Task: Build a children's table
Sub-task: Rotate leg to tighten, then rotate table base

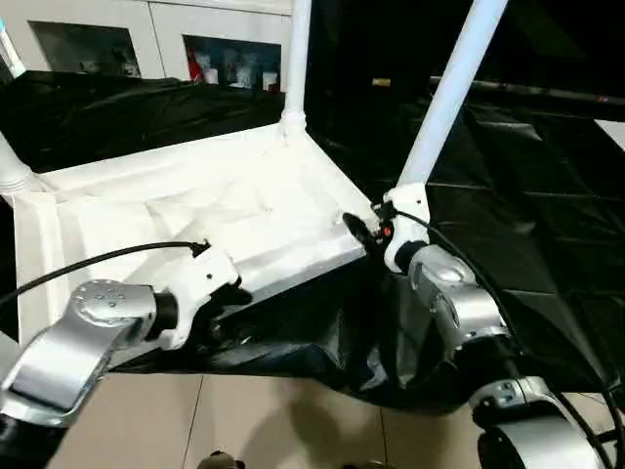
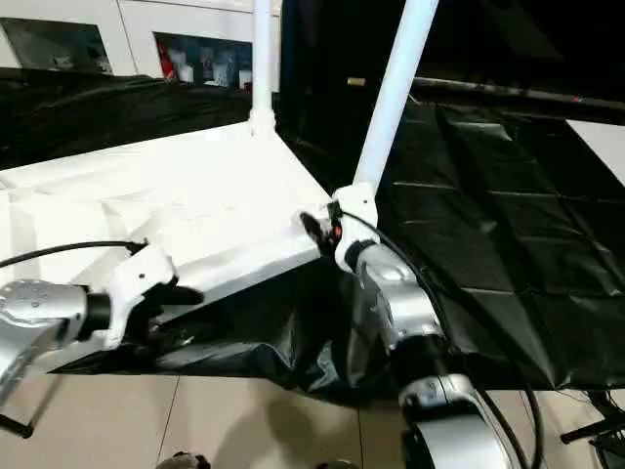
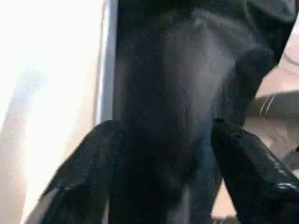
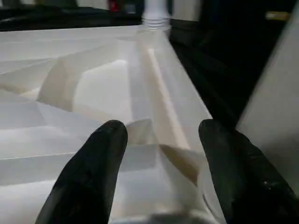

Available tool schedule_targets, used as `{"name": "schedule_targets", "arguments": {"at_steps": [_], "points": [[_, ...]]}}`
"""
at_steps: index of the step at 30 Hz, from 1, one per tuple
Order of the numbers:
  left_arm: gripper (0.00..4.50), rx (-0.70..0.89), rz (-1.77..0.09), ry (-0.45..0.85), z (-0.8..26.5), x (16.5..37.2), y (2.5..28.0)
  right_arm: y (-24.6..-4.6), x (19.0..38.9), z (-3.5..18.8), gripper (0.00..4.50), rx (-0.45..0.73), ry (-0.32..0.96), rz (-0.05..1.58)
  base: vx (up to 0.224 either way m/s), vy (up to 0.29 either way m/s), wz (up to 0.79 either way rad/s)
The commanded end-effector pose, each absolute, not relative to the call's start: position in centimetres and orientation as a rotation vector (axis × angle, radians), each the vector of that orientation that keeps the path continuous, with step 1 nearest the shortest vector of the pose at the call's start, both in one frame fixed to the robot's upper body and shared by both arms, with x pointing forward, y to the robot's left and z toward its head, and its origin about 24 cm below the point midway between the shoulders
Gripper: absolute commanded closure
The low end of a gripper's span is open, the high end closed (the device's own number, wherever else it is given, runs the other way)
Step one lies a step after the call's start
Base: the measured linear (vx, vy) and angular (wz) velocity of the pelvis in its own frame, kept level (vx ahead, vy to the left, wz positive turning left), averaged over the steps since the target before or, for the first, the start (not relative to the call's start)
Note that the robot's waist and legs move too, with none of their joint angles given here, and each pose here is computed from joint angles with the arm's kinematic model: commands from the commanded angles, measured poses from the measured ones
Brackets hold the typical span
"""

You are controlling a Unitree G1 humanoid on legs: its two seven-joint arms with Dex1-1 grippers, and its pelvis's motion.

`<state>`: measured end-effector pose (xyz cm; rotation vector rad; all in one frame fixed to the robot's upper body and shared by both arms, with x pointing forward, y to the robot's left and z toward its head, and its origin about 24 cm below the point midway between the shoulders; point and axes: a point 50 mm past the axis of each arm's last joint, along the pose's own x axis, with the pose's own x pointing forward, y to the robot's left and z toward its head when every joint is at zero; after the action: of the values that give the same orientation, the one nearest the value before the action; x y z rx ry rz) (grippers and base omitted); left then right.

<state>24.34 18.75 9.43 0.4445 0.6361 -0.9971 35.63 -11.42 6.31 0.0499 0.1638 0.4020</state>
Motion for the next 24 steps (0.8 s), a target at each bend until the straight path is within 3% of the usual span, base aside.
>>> {"name": "schedule_targets", "arguments": {"at_steps": [1, 6, 8, 15, 18, 21, 24], "points": [[0.74, 0.488, -0.933, 0.697, 9.0, 24.0, 19.7, -14.1, 36.4, 6.9, 1.68, 0.086, 0.133, 0.252, 0.0, 0.0, 0.0], [0.55, 0.522, -0.902, 0.717, 8.8, 23.7, 19.9, -16.6, 37.3, 7.1, 1.68, 0.133, 0.123, 0.102, 0.0, 0.0, 0.0], [0.21, 0.527, -0.905, 0.707, 8.8, 23.7, 19.7, -18.3, 37.7, 7.5, 1.68, 0.155, 0.121, 0.021, 0.0, 0.0, 0.0], [0.07, 0.535, -0.913, 0.703, 8.7, 23.6, 19.2, -22.0, 38.3, 8.9, 1.68, 0.155, 0.091, -0.105, 0.0, 0.0, 0.0], [0.07, 0.54, -0.902, 0.688, 8.6, 23.7, 19.3, -23.1, 38.4, 9.3, 1.68, 0.141, 0.083, -0.137, 0.0, 0.0, 0.0], [0.07, 0.546, -0.9, 0.592, 8.9, 24.1, 19.4, -24.5, 38.2, 9.6, 1.68, 0.118, 0.084, -0.142, 0.0, 0.0, 0.0], [0.07, 0.507, -0.953, 0.573, 9.3, 23.0, 19.6, -24.4, 38.1, 9.4, 1.68, 0.1, 0.098, -0.072, 0.0, 0.0, 0.0]]}}
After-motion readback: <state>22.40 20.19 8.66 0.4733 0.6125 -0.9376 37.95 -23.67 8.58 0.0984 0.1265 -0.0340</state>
